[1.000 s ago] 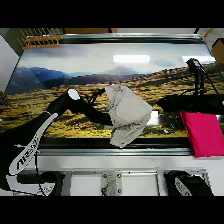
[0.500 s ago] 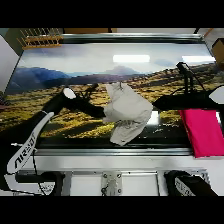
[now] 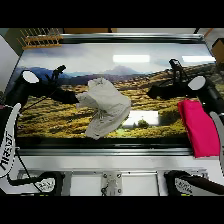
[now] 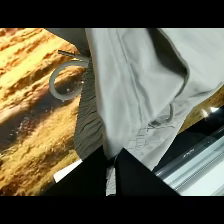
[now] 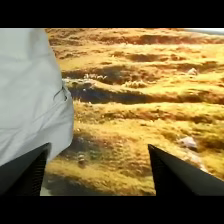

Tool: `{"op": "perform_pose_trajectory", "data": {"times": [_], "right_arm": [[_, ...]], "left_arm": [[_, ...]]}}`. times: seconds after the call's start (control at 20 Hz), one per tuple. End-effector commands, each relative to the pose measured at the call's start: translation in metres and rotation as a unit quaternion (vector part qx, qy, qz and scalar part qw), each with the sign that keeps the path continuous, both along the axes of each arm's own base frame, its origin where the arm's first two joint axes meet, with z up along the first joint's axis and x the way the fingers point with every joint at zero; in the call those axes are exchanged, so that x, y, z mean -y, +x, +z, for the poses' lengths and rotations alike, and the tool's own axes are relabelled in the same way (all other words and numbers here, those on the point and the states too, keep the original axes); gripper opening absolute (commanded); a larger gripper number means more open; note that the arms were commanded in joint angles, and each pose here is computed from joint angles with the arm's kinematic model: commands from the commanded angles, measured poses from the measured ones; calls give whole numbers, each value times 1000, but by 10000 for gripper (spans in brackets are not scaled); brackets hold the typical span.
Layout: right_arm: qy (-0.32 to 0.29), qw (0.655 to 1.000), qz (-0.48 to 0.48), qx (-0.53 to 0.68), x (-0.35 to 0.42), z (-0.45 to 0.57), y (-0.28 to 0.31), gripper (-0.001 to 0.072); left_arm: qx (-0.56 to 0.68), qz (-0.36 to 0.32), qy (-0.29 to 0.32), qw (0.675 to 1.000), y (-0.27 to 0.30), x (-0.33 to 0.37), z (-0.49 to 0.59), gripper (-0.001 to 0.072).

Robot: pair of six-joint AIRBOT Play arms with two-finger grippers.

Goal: Fold the clothes and pants, and hang the long-sleeved shirts on hangers.

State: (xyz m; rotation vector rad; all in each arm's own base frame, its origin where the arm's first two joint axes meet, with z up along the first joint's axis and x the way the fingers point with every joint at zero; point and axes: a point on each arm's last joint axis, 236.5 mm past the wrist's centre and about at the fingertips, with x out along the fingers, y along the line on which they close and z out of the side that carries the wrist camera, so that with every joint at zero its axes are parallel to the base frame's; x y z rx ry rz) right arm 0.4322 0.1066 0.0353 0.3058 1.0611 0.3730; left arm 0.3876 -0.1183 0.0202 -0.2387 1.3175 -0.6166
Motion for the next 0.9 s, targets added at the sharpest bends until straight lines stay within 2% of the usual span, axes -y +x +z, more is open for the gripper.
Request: {"op": "perform_pose_trajectory", "data": {"times": [0.0,0.2,0.5,0.55,0.6,0.65,0.7,0.85], "right_arm": [[77,996,-10,-46,-34,-42,22,705],[152,984,47,-80,-101,-84,16,704],[219,970,27,-102,-149,-116,21,702],[222,970,36,-95,-154,-116,21,680],[220,971,49,-84,-156,-114,21,450],[218,971,68,-74,-159,-109,19,74],[214,970,92,-62,-158,-100,18,4],[144,979,144,4,-127,-42,27,3]], "left_arm": [[0,6,6,1000,0,-10,2,18],[1,7,6,1000,1,-10,3,18],[2,8,4,1000,2,-10,3,18],[2,8,1,1000,2,-8,4,18],[2,8,1,1000,2,-8,4,18],[2,8,0,1000,2,-8,4,18],[4,8,0,1000,2,-8,6,18],[53,17,3,998,14,-10,47,17]]}}
